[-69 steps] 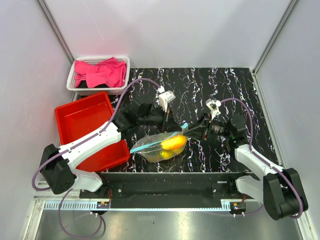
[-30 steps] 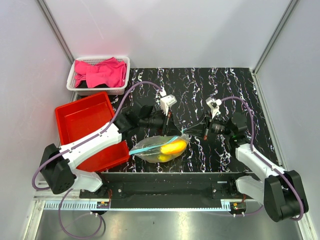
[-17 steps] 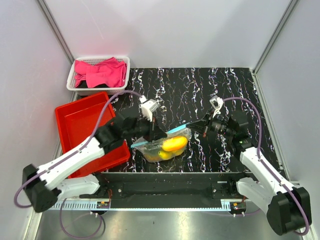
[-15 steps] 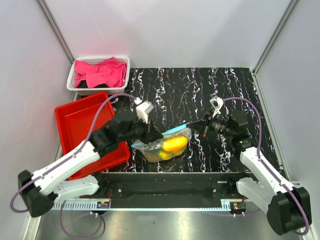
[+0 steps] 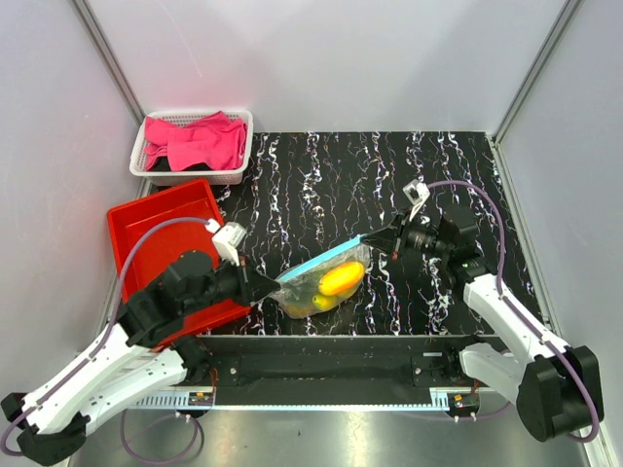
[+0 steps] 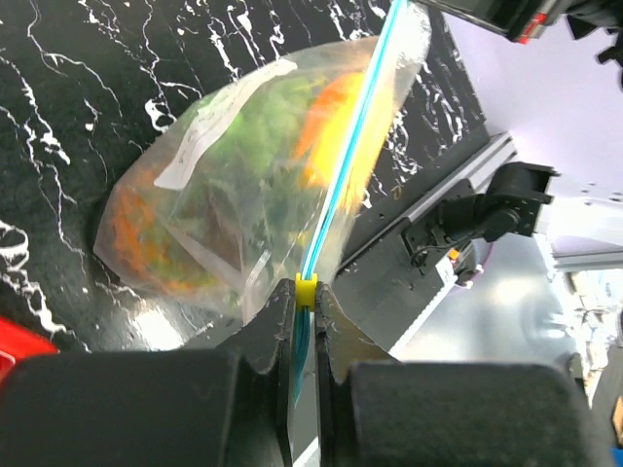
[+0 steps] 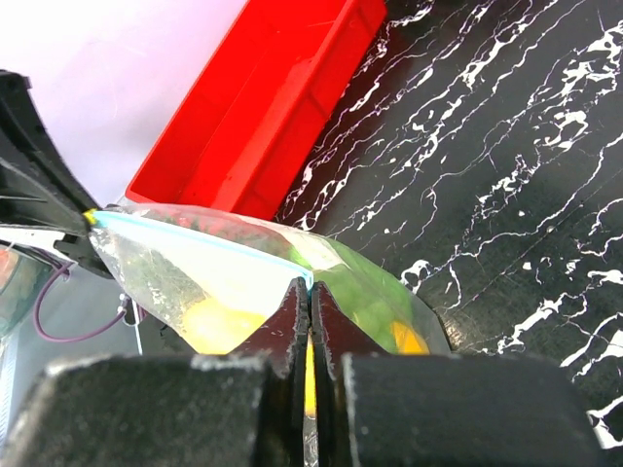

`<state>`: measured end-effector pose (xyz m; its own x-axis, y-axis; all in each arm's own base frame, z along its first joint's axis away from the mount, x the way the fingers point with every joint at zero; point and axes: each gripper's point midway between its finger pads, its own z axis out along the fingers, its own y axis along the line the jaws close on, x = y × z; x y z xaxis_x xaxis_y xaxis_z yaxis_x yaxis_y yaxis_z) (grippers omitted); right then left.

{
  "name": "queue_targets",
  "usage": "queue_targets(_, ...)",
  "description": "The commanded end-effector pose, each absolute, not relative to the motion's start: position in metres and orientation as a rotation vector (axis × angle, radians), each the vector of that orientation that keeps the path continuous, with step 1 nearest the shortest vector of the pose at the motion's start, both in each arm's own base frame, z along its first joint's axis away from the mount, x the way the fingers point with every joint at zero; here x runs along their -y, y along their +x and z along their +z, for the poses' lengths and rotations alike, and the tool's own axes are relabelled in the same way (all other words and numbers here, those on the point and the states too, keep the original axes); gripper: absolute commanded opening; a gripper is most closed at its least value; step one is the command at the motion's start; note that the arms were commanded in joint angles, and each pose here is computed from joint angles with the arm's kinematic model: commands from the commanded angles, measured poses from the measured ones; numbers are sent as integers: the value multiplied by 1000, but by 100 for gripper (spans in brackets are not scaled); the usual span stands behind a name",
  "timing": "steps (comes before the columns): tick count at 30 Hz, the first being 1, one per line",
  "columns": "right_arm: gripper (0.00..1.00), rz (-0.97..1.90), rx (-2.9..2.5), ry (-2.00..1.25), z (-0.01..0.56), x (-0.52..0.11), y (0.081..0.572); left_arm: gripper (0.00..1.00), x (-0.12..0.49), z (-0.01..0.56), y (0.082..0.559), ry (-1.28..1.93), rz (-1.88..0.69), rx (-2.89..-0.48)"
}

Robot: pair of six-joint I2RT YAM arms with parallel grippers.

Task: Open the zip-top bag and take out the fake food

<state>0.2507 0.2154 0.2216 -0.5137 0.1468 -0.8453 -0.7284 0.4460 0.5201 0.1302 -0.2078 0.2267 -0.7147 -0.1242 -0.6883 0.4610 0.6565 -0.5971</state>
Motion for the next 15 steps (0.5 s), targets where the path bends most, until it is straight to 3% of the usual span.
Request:
queue_targets(1,0,1057,-1707,-458,239,-204,286,0,182,207,108,211,-989,-2254)
queue_targets(7,0,1112,-1690,-486,237,-211,289,3,169,211,94,202,-1009,-2242)
queue_targets(8,0,1119,-1690,-493,238,-212,288,7,169,213,93,215,-1011,-2237)
queue_targets(9,0,1123,-1694,-502,237,-213,288,24,170,215,92,236,-1020,-2231)
queue_targets(12,0,1182,-1665,-544,242,-218,279,54,179,234,92,309,-1067,-2172)
queue_targets(15,0,1215,-1636,-587,247,-221,271,59,204,261,100,410,-1151,-2085)
